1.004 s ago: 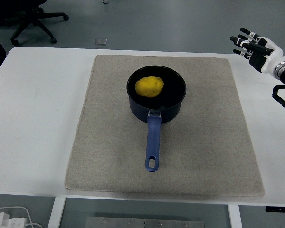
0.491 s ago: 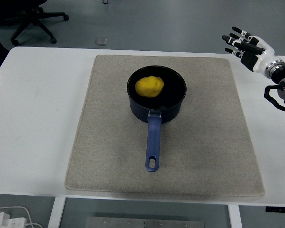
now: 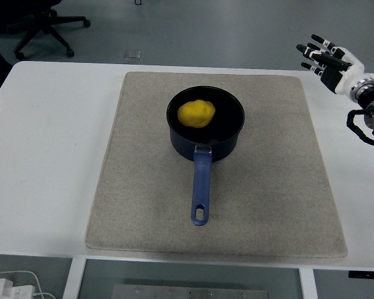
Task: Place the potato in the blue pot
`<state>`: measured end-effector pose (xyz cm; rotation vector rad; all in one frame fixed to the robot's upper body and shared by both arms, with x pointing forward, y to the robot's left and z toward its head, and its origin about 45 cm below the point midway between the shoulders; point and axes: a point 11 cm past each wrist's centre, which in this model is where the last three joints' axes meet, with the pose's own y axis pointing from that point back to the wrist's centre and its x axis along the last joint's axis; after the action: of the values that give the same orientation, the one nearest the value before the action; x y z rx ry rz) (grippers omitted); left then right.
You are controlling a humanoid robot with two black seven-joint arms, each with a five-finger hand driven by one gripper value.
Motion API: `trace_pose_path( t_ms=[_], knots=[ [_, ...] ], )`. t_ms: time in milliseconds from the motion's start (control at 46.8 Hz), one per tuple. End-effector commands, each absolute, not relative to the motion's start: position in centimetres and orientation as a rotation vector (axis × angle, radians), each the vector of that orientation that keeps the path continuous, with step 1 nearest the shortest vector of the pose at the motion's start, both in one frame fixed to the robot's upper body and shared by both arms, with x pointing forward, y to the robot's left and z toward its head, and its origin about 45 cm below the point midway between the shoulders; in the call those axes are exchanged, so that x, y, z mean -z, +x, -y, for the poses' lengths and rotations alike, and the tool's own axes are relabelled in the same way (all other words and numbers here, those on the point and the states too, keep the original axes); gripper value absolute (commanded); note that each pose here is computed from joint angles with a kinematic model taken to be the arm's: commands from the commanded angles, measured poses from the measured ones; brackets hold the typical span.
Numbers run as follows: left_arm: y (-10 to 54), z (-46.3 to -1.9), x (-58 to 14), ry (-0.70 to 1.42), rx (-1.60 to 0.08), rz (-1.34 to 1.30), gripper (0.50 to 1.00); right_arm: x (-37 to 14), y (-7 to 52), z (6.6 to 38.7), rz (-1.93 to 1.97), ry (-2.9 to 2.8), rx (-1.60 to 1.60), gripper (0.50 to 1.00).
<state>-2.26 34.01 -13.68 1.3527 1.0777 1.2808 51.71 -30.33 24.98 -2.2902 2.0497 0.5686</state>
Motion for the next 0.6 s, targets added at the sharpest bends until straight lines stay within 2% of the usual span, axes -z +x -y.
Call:
trace_pose_path(
  t_ms=[0, 256, 577],
  knots=[
    [-2.2, -34.1, 13.7, 1.354, -1.284, -1.077, 0.996, -24.6, 51.8, 29.3, -2.058, -2.269, -0.602, 0.930],
    [-2.2, -34.1, 13.7, 1.355, -1.285, -1.077, 0.996, -23.6, 51.8, 27.4, -2.095, -2.232, -0.641, 0.932],
    [-2.2, -34.1, 13.7, 1.355, -1.285, -1.077, 0.996, -24.3, 52.2, 27.7, -2.138, -2.105, -0.668, 0.930]
  ],
)
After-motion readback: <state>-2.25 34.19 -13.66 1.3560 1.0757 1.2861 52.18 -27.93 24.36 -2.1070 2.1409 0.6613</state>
